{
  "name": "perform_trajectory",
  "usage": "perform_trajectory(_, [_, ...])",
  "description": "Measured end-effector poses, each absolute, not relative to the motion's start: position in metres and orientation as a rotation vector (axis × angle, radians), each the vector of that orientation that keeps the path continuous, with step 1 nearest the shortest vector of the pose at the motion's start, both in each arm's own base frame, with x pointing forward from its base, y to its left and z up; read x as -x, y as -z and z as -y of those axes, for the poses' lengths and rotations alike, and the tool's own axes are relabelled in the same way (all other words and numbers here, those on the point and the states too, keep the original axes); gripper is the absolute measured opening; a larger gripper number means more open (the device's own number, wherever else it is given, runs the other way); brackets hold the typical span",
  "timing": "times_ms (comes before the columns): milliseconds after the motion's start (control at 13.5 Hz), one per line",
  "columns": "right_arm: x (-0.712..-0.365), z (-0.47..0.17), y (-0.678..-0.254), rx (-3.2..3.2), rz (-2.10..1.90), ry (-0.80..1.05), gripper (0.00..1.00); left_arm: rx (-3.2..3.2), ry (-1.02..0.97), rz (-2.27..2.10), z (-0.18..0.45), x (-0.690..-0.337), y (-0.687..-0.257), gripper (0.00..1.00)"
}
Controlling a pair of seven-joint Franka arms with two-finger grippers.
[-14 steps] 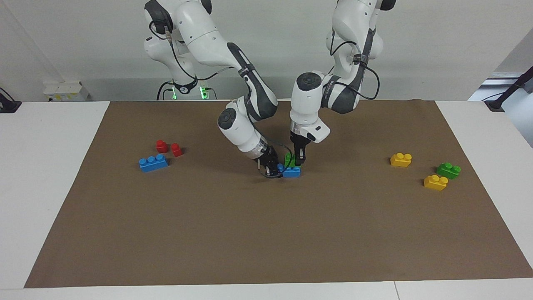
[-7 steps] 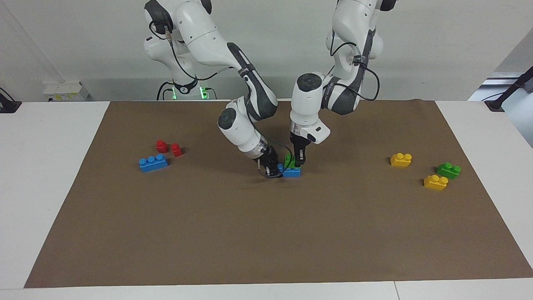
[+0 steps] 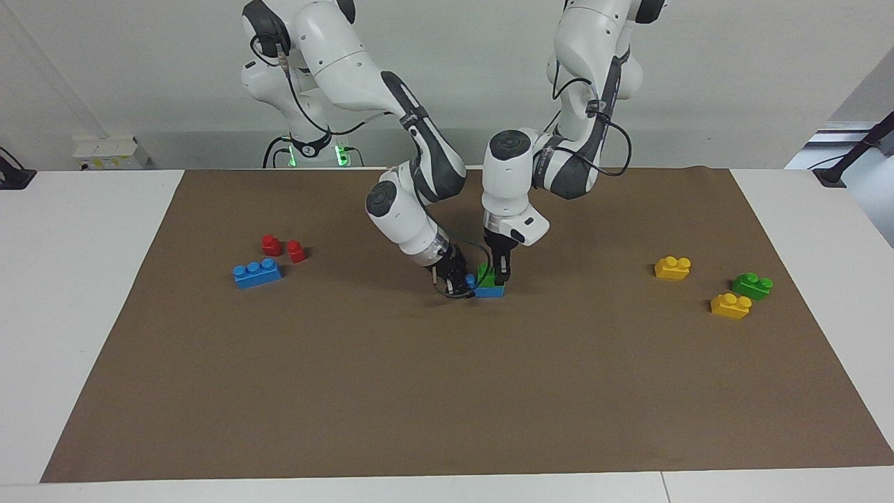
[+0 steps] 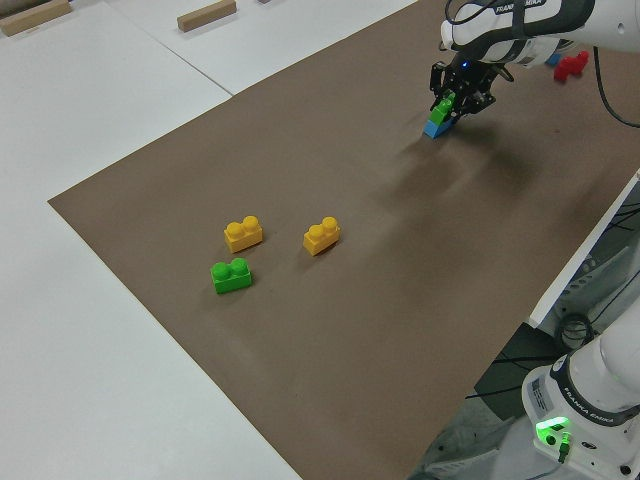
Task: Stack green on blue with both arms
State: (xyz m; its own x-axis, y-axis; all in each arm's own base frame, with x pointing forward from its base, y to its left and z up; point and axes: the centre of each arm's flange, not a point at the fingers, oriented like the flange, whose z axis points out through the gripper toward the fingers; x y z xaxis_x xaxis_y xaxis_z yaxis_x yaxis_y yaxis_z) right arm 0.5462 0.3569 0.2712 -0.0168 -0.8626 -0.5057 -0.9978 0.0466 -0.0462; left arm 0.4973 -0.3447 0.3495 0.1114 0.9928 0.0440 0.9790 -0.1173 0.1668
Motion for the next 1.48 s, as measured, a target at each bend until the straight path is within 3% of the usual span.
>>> perform_trajectory(148, [-0.546,-0.356,-0.271,1.868,-1.935,-0.459,0.35,-2.247,-0.241,-2.020,0.333,-0.509,-0.362,0.74])
perform_trajectory(296, [-0.548,-0.353,-0.271,1.864,-1.940,-0.456,0.54,-2.209,-0.268,-2.043,0.309,-0.521,-0.384,0.99])
perform_trajectory(519, [-0.561,-0.334,-0.271,1.836,-1.971,-0.465,0.89,-2.171,-0.308,-2.064,0.271,-0.535,-0.415,1.00])
perform_trajectory(815, [-0.602,-0.264,-0.290,1.767,-2.035,-0.551,0.90,-2.289,-0.350,-1.989,0.220,-0.554,-0.440,1.00])
perform_trajectory(963, [-0.617,-0.224,-0.311,1.798,-1.981,-0.546,0.99,-2.365,-0.361,-1.942,0.192,-0.565,-0.447,1.00])
perform_trajectory(1481, [-0.623,-0.104,-0.422,2.331,-1.524,-0.383,1.00,-2.727,-0.362,-1.616,0.102,-0.594,-0.485,1.00])
